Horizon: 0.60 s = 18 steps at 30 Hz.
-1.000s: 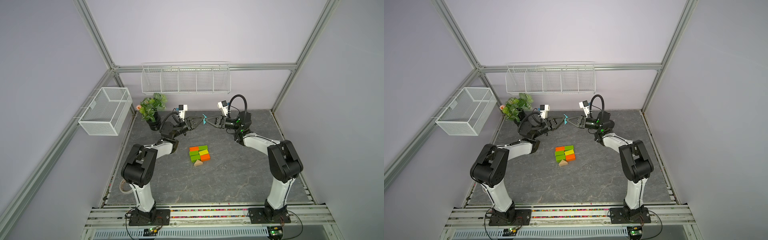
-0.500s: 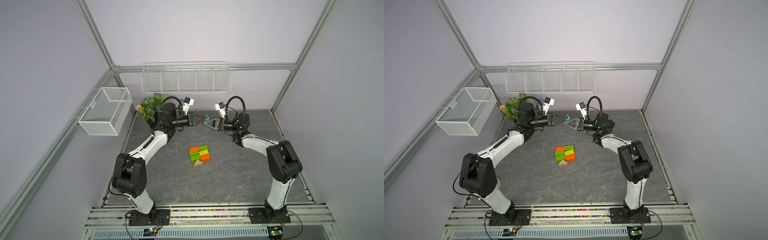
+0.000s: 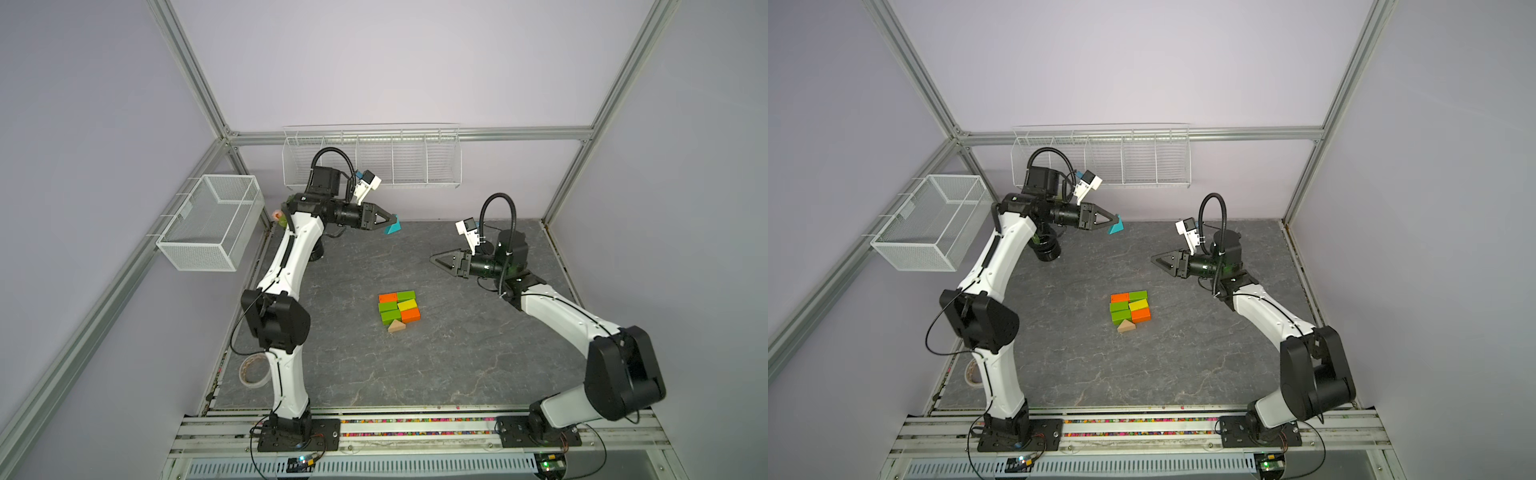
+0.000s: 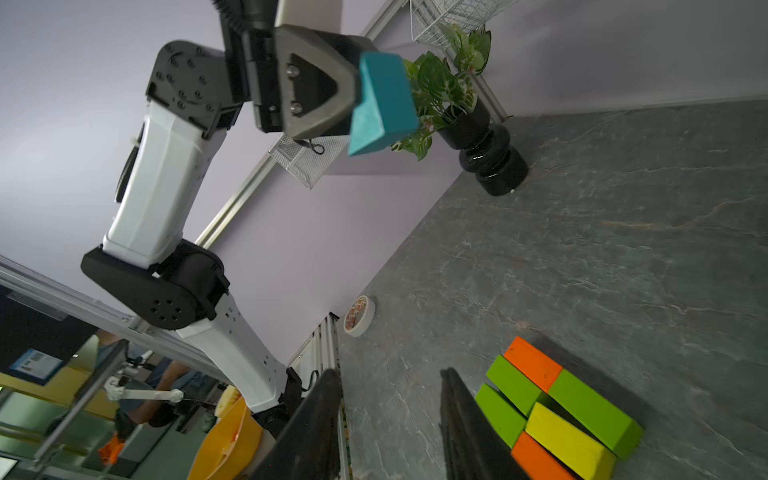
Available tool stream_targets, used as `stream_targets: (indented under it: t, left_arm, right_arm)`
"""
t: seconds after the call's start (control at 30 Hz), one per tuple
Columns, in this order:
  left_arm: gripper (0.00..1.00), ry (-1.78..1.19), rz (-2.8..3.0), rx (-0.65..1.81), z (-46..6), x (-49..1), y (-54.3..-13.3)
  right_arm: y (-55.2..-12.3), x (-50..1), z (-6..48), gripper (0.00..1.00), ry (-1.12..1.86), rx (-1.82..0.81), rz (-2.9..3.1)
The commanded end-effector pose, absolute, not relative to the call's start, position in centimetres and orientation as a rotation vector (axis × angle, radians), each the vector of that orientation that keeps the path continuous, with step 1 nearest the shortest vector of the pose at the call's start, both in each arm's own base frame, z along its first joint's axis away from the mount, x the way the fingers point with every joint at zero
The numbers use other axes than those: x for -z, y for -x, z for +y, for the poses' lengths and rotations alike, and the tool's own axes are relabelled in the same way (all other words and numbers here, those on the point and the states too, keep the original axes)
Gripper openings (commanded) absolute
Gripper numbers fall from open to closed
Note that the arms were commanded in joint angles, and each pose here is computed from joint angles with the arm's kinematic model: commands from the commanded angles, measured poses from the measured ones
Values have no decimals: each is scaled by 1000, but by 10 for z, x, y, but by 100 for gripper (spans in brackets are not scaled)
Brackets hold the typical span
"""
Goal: Assemble a piece of candy with building blocks
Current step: Assemble the building block at the center of the board.
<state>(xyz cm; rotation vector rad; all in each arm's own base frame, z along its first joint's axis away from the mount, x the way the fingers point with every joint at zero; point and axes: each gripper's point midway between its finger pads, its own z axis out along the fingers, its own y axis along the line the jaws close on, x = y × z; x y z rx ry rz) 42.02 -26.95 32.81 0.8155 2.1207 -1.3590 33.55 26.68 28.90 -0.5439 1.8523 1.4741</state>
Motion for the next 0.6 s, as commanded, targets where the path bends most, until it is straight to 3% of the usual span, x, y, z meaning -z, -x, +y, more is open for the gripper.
stream_targets:
  t: [0.0,0.1,0.4,0.57]
  left_arm:
    - [0,-890,2321,1298,-255,-280,-401]
    - [0,-898,2418,1122,-244,-253,-417]
    - [0,-1168,2364,919,-258,-209,-433]
    - [0,-1310,2304,932,-275,-189,-436]
  right_arm:
    - [-330,-260,254,43,560,-1327,1948]
    - [-327,-261,255,43,565,-1344,1956]
    - [-325,-255,254,43,544,-1352,1983]
    - [-323,-251,252,43,535,-1345,2008]
